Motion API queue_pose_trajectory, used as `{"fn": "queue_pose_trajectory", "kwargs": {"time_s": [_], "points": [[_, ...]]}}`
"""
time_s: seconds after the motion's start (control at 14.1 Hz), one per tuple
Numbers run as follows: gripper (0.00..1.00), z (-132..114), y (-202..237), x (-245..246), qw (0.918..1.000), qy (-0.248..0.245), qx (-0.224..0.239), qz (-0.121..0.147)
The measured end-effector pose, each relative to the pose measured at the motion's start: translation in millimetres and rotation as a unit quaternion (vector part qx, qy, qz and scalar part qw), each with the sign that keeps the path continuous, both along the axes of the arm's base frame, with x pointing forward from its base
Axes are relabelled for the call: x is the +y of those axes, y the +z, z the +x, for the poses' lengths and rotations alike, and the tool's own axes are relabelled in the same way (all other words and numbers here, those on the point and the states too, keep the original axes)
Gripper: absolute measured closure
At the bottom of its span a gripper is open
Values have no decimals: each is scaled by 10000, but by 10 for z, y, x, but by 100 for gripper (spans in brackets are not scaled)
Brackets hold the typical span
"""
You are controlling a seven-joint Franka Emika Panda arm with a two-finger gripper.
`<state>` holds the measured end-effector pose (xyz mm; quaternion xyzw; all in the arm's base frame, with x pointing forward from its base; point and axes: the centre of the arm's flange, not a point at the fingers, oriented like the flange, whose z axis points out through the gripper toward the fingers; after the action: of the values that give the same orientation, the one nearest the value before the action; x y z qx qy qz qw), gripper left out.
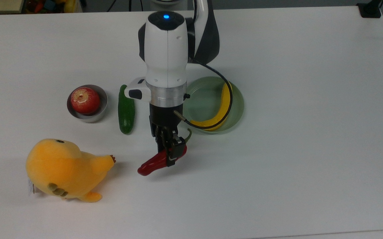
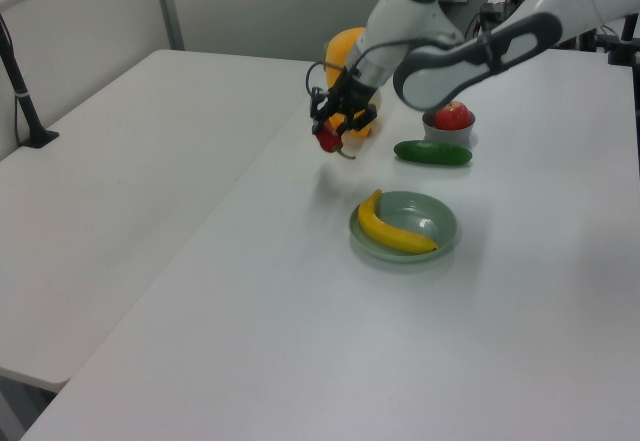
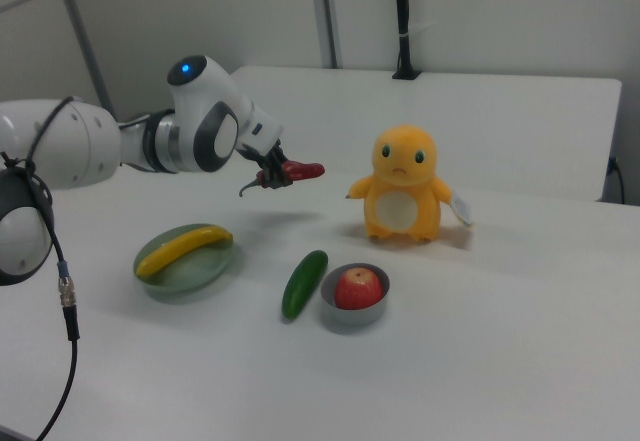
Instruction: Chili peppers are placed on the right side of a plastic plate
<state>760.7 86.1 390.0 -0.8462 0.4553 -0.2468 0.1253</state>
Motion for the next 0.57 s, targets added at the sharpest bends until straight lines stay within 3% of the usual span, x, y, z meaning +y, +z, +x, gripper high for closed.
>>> {"fn": "queue_pose_trajectory", "kwargs": {"time_s": [0.28,0.57], "points": [[52,-162,384,140,9976,489,434,-215],[52,-455,686,687,9788,1795,840,-518]]}}
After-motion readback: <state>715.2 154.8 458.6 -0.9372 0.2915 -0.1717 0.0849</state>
